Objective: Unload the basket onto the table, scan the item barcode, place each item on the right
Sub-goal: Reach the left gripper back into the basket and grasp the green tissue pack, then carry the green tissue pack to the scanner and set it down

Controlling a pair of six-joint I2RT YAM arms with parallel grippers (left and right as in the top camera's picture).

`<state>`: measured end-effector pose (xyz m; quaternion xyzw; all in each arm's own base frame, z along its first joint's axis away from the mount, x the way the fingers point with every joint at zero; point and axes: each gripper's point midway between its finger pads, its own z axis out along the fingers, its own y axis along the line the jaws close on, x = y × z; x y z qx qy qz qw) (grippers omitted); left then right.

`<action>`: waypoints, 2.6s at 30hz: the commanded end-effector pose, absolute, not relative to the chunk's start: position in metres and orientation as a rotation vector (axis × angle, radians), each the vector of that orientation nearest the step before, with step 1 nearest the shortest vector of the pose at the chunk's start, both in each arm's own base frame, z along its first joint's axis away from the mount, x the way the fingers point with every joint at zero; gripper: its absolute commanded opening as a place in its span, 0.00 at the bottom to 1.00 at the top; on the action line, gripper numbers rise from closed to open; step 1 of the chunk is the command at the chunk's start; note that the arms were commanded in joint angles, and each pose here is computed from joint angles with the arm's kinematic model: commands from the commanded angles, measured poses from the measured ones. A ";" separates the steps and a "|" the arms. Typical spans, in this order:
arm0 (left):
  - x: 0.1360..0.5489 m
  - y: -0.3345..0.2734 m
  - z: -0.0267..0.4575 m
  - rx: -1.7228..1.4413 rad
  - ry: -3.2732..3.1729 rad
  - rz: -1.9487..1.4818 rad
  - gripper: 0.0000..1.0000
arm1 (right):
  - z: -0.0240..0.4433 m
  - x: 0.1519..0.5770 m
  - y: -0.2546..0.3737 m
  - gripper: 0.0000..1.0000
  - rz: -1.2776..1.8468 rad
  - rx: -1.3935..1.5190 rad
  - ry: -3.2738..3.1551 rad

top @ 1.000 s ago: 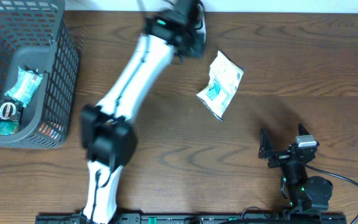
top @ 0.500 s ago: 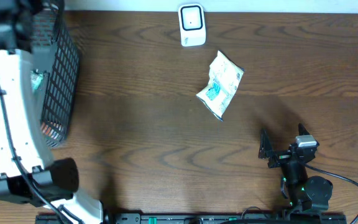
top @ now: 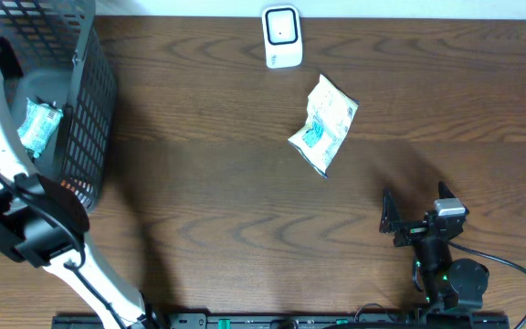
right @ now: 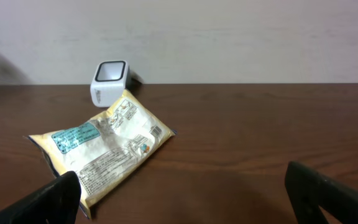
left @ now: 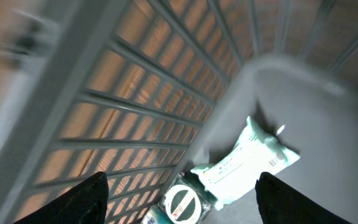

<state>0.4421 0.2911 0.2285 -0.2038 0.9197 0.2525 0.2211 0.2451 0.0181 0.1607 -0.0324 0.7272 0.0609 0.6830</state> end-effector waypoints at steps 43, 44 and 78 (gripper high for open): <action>0.426 0.273 0.021 -0.199 3.035 0.251 0.07 | 0.160 0.245 0.016 0.99 0.120 -0.075 1.630; 0.429 0.274 0.027 -0.241 3.012 0.260 0.07 | 0.160 0.245 0.016 0.99 0.120 -0.075 1.630; 0.463 -0.039 0.377 -0.063 2.156 -0.779 0.08 | 0.160 0.245 0.016 0.99 0.120 -0.075 1.630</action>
